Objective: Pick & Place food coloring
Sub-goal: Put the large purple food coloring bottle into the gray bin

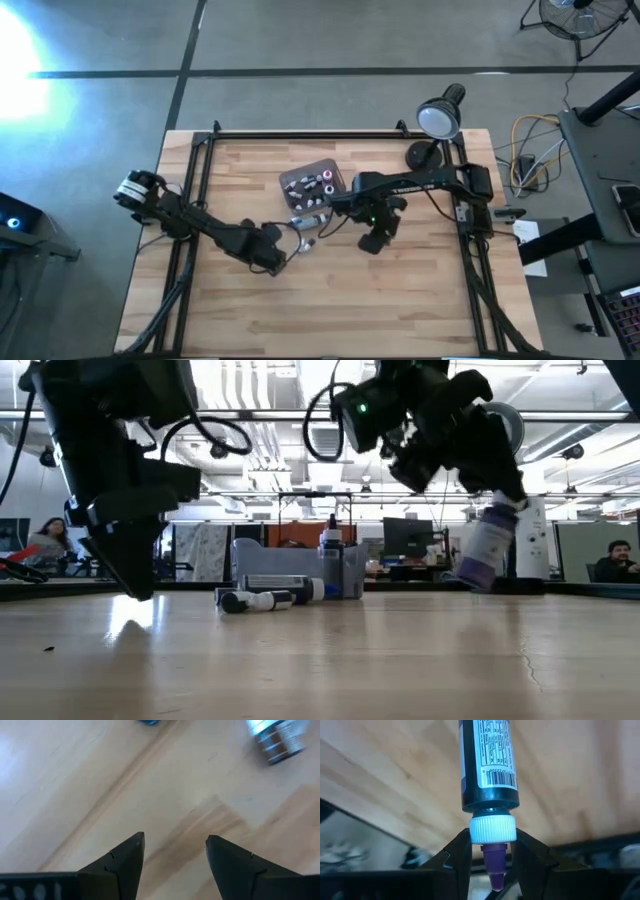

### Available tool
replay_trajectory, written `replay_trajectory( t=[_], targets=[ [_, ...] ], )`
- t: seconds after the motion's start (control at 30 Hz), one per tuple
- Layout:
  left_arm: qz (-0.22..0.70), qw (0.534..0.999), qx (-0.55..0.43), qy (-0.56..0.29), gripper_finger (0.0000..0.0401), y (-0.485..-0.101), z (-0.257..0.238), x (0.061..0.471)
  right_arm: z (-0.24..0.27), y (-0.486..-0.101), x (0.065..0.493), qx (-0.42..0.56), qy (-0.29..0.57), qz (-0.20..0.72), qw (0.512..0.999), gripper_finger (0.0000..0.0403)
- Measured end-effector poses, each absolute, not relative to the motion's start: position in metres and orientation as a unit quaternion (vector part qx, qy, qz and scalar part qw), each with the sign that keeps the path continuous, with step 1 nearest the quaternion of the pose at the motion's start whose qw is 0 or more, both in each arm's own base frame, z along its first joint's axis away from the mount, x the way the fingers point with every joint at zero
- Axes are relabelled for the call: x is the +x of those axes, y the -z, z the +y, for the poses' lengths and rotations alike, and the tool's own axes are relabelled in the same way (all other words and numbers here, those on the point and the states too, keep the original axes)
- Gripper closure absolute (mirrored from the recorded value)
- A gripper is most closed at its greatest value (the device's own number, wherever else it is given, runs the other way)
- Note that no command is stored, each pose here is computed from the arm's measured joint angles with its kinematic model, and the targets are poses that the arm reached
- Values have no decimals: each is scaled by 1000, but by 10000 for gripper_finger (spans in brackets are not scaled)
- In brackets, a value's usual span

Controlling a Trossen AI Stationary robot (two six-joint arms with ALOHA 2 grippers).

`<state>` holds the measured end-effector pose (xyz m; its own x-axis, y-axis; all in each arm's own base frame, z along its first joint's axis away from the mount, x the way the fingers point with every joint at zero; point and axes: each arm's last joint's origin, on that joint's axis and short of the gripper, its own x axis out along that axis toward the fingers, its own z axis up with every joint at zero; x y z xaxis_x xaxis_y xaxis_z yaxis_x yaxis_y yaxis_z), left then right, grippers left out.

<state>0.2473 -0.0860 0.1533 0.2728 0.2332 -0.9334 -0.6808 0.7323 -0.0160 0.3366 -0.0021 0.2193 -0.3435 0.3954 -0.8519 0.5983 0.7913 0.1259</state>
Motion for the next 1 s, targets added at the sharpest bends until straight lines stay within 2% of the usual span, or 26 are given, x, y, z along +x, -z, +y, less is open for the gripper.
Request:
replay_trajectory(
  t=[0.23, 0.47, 0.63, 0.77, 1.0],
  targets=[
    [530, 769, -191, -300, 209, -146, -81, 235, 17, -203, 324, 394, 142, 824, 382, 294],
    [517, 777, -181, -311, 209, -140, -74, 221, 48, -188, 307, 420, 184, 840, 289, 293],
    [517, 788, -162, -293, 209, -138, -69, 210, 65, -181, 299, 432, 184, 848, 245, 274],
    [519, 794, -147, -282, 208, -136, -65, 201, 73, -176, 297, 437, 175, 848, 243, 262],
    [506, 802, -158, -274, 208, -135, -58, 188, 76, -173, 301, 447, 169, 839, 261, 269]
  ],
)
